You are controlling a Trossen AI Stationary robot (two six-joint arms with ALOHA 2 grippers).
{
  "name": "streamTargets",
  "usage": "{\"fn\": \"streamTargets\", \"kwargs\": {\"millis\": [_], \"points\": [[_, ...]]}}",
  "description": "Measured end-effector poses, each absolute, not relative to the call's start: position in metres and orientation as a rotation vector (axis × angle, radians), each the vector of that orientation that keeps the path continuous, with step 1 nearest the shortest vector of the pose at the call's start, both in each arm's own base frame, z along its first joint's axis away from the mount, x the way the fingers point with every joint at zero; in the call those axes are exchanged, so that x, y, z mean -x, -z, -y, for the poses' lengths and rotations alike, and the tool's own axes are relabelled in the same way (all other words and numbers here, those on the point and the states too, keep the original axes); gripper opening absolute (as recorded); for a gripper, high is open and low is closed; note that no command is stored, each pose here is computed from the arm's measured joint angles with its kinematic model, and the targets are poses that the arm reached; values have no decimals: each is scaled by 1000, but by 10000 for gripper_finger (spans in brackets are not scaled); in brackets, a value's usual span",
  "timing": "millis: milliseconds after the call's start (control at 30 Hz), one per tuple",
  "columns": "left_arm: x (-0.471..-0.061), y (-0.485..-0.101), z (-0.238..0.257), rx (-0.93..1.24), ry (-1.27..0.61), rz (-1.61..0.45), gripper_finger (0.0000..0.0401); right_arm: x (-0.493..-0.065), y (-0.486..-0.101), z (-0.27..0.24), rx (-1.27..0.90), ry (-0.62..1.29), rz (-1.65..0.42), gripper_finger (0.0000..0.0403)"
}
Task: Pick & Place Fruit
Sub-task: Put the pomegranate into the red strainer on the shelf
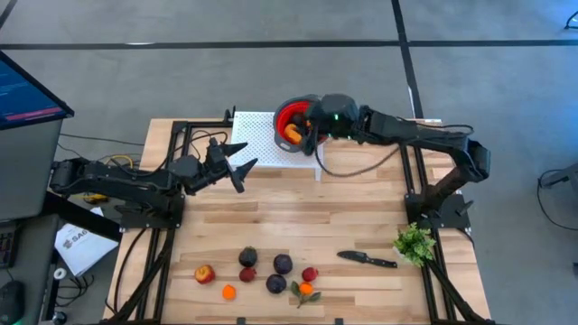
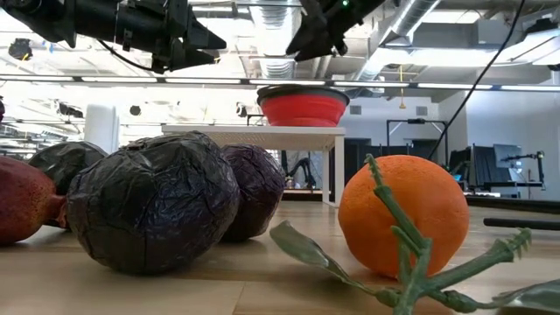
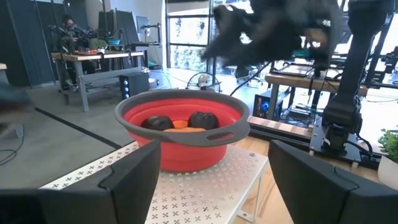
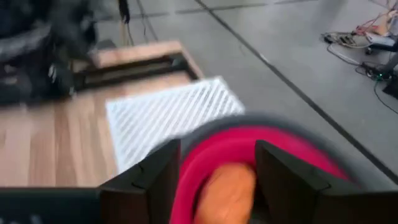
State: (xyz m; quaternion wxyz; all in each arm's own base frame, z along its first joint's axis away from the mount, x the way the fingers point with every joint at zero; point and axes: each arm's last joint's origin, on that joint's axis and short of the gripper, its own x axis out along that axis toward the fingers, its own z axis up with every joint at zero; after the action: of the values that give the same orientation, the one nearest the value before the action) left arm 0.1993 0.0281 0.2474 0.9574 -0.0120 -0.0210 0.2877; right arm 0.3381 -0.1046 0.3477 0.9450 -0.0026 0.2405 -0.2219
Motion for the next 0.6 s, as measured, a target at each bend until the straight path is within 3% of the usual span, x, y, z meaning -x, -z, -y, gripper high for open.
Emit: {"fn": "streamTargets", "kwargs": {"millis": [200, 600], "points": [[-199, -247, -28, 24, -581, 39, 290, -340, -301, 56, 42, 396, -501, 160], [-202, -245, -14, 116, -419, 39, 290, -333, -271, -48, 83, 21, -604, 109]]}}
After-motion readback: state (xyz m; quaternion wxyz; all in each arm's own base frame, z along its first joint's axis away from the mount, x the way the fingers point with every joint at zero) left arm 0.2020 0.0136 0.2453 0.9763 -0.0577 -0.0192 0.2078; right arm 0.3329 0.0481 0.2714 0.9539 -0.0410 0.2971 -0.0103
